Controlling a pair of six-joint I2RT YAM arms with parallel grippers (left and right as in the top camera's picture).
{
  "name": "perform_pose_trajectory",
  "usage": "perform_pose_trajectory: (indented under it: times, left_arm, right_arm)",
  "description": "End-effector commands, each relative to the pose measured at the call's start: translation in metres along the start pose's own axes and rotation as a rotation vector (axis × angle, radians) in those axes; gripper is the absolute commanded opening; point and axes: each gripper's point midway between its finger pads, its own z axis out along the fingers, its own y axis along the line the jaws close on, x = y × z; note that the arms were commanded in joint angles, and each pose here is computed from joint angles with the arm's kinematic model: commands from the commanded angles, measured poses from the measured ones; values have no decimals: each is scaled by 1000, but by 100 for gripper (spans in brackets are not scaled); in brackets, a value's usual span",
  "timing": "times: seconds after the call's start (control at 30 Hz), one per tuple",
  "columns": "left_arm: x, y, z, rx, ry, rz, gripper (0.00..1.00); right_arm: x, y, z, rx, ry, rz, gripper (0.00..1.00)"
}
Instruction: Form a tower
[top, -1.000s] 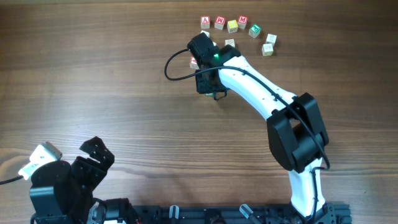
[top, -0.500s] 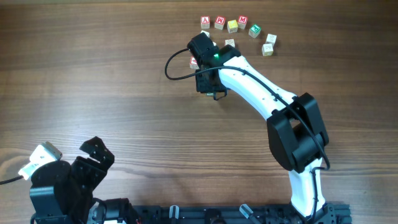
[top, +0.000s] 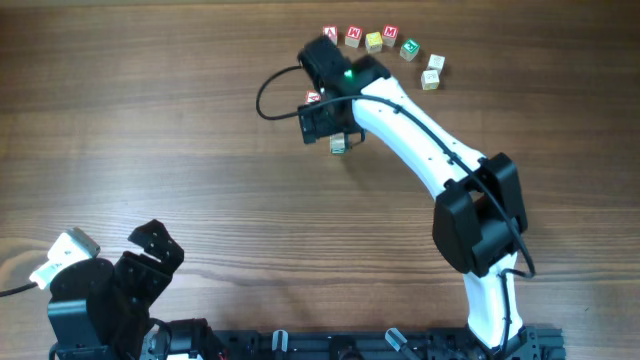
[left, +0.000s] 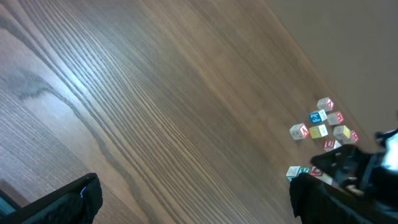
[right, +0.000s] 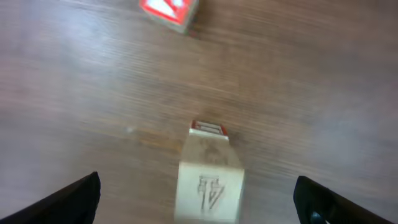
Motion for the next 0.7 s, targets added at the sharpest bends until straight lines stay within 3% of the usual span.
perform_pose_trajectory:
  times: [0.0,0.27,0.4,0.53,0.67]
  left_arm:
    - [1,-2,-1,13,4,0,100]
    - [1,-2,-1,13,4,0,100]
    - [1,-2,-1,13,4,0,100]
    - [1,-2,-1,13,4,0,100]
    - [1,-2,-1,13,4,0,100]
  right_arm:
    - [-22,6,-32,-23,-61,-386,100]
    - [-9,5,-35,-35,-15,-801,100]
    - [18,22,-37,-247,11,-1122,100]
    - [19,20,-42,-423,-50,-1120,100]
    - [21,6,-16,-412,4,-1147,100]
